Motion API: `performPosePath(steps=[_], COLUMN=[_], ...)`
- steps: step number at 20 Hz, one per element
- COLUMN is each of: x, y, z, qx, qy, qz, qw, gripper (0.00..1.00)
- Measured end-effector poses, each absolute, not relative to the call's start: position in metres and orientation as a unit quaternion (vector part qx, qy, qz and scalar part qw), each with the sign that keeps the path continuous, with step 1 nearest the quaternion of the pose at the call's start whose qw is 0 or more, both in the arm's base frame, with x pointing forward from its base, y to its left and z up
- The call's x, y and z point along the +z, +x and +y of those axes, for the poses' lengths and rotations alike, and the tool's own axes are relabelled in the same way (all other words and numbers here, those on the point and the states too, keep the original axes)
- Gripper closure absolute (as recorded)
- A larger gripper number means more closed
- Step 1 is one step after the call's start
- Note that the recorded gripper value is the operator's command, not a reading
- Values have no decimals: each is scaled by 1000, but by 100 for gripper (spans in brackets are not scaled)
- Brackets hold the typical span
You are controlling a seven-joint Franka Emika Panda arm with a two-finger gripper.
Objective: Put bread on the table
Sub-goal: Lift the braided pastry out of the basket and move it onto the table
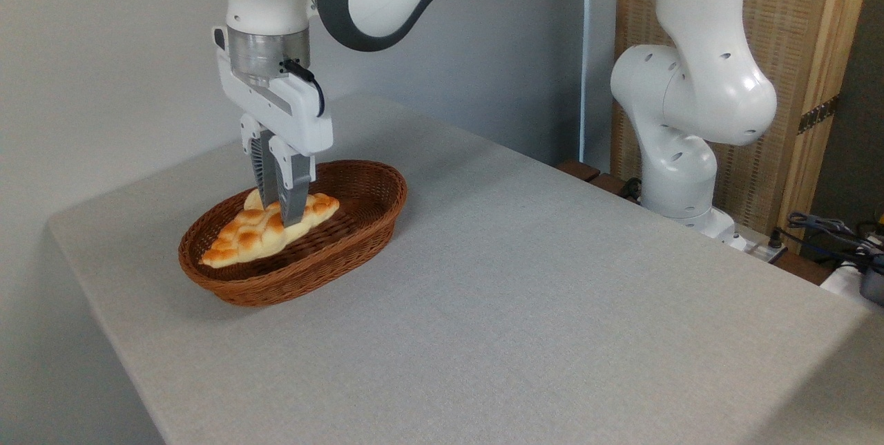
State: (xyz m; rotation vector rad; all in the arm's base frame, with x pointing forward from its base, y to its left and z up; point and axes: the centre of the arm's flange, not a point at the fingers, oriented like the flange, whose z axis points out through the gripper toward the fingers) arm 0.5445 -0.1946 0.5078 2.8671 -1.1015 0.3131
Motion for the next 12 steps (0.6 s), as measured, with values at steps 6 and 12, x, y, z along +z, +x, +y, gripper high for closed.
performPosePath(steps=[6, 12], x=[507, 492], y=[558, 564], z=[-116, -65], qx=[69, 33], qy=[930, 925], qz=[-362, -375], qw=[-4, -46], gripper=[52, 0])
